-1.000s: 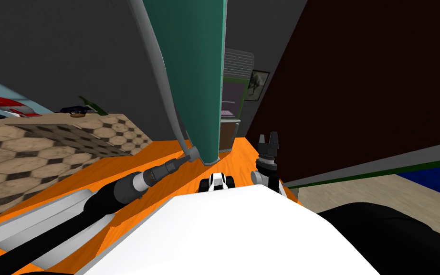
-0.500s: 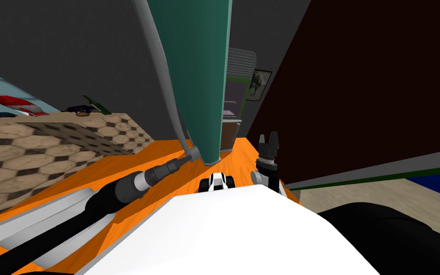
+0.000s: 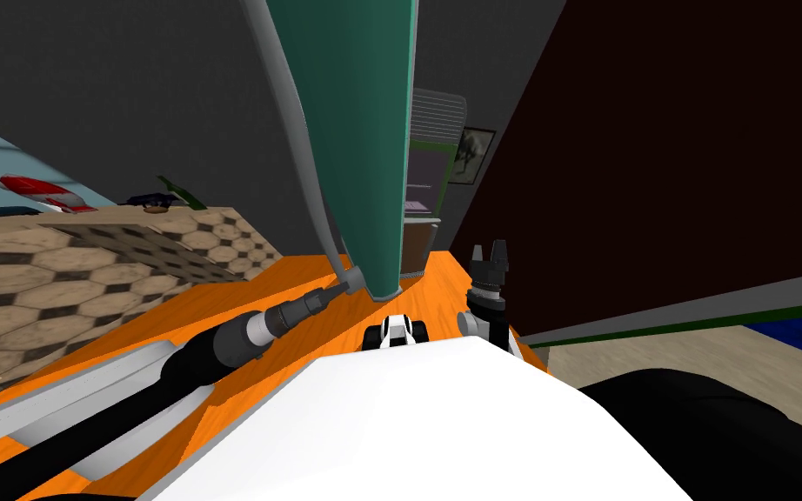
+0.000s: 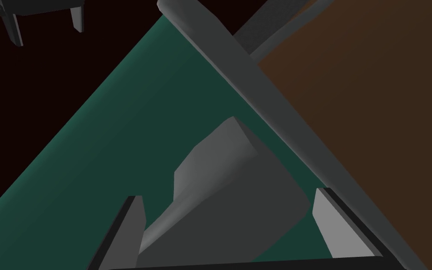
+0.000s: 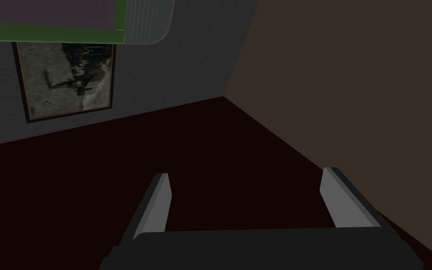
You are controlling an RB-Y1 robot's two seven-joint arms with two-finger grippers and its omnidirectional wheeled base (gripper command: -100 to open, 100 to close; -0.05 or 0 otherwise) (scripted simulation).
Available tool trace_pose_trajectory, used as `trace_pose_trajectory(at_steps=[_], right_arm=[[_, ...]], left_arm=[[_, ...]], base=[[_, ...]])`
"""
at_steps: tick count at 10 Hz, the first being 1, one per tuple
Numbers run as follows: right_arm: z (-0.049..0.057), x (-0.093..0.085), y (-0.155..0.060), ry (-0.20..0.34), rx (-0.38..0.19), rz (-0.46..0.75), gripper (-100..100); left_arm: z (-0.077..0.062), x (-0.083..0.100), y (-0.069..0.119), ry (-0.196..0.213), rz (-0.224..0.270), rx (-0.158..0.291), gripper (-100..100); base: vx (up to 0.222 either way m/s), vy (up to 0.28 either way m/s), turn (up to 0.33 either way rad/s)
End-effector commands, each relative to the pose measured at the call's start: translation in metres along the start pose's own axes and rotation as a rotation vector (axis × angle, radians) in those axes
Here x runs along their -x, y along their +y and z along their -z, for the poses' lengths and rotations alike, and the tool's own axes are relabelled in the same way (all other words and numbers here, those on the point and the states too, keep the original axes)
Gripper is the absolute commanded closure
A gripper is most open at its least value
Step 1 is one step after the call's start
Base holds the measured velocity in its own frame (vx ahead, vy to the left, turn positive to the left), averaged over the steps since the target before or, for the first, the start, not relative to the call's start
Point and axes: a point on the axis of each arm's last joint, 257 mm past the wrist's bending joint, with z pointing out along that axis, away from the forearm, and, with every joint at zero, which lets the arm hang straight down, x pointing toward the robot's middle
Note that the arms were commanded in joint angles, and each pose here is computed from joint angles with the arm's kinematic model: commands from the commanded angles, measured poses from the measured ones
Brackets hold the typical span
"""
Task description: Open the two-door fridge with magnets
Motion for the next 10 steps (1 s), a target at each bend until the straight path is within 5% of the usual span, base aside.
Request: trace_pose_trajectory(at_steps=[1, 2, 10], right_arm=[[0.000, 0.000, 0.000, 0.000, 0.000, 0.000, 0], [0.000, 0.000, 0.000, 0.000, 0.000, 0.000, 0], [0.000, 0.000, 0.000, 0.000, 0.000, 0.000, 0]], left_arm=[[-0.003, 0.013, -0.024, -0.028, -0.011, -0.056, -100], [0.000, 0.007, -0.008, 0.007, 0.000, -0.014, -100], [-0.001, 0.010, -0.012, 0.011, 0.000, -0.021, -100]], base=[[0.005, 0.000, 0.020], [-0.008, 0.003, 0.115], [-0.005, 0.003, 0.021]])
